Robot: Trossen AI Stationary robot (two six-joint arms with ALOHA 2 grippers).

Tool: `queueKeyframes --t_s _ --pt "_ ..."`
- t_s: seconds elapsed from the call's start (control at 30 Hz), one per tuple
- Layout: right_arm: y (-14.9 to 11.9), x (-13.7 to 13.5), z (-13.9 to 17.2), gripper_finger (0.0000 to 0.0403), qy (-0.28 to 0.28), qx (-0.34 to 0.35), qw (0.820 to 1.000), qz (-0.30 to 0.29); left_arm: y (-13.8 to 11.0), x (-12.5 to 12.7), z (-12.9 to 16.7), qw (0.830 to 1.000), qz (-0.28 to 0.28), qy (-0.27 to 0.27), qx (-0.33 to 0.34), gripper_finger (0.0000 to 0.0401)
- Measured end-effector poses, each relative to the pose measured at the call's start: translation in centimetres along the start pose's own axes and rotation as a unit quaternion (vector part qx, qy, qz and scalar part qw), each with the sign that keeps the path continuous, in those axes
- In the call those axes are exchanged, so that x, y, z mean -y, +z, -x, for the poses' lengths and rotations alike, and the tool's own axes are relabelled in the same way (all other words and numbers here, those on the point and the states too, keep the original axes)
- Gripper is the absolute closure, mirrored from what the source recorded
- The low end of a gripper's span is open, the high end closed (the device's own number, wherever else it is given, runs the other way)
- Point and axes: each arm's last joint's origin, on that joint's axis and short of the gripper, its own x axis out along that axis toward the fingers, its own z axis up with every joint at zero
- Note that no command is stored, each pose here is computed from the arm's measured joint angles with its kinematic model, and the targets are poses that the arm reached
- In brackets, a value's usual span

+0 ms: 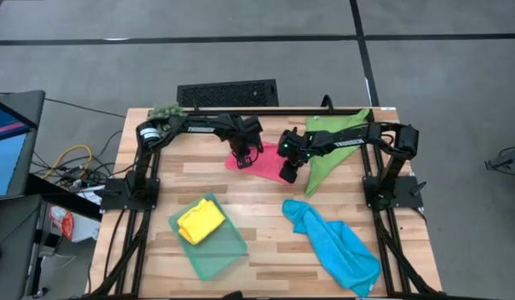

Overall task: Fold microfiber towels
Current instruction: Fold the pink towel

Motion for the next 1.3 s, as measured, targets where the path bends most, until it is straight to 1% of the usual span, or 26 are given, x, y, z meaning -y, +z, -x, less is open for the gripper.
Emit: queueKeyframes --t_s 0.2,0.43,0.5,0.57,0.67,0.77,0.8,0.87,0.97,1.1,1.2,1.3 --pt "0.1 0.0 0.0 0.0310 0.001 0.006 1.000 0.001 0.2 -2.8 1.3 0.999 0.038 0.032 0.017 0.0401" --pt "-0.4 0.1 -0.3 0.0310 0.000 0.002 1.000 0.006 0.5 -5.7 2.4 0.995 0.077 0.047 0.041 0.0401" --pt "-0.7 0.1 -0.4 0.0310 0.000 -0.004 1.000 0.005 0.3 -6.3 2.7 0.995 0.086 0.044 0.037 0.0401" --pt "-0.9 0.1 -0.4 0.0310 0.000 -0.005 1.000 0.005 -0.1 -6.4 3.0 0.995 0.090 0.019 0.028 0.0401" --pt "-1.0 0.1 0.1 0.0310 0.002 -0.004 1.000 0.005 -0.4 -5.9 4.4 0.995 0.081 -0.044 0.038 0.0401" --pt "-0.5 -0.4 1.5 0.0310 0.004 0.024 1.000 0.013 -0.2 -5.0 6.0 0.987 0.063 -0.127 0.070 0.0401" --pt "-0.4 -0.6 2.0 0.0310 0.005 0.031 0.999 0.015 -0.2 -4.6 6.4 0.984 0.058 -0.147 0.085 0.0401" --pt "-0.3 -1.1 2.7 0.0310 0.008 0.043 0.999 0.018 -0.3 -3.8 6.8 0.980 0.048 -0.165 0.097 0.0401" --pt "-0.7 -2.1 2.6 0.0310 0.016 0.049 0.998 0.027 -0.8 -2.5 5.7 0.982 0.029 -0.167 0.086 0.0401" --pt "-2.4 -3.3 1.1 0.0310 0.026 0.040 0.998 0.027 -1.7 -0.6 3.5 0.983 0.019 -0.167 0.077 0.0401" --pt "-3.9 -3.6 0.3 0.0310 0.008 0.035 0.999 0.017 -2.8 0.3 1.8 0.989 0.021 -0.134 0.055 0.0401" --pt "-4.7 -3.6 -0.1 0.0310 -0.002 0.032 0.999 0.010 -3.8 0.5 0.7 0.993 0.031 -0.105 0.045 0.0401"
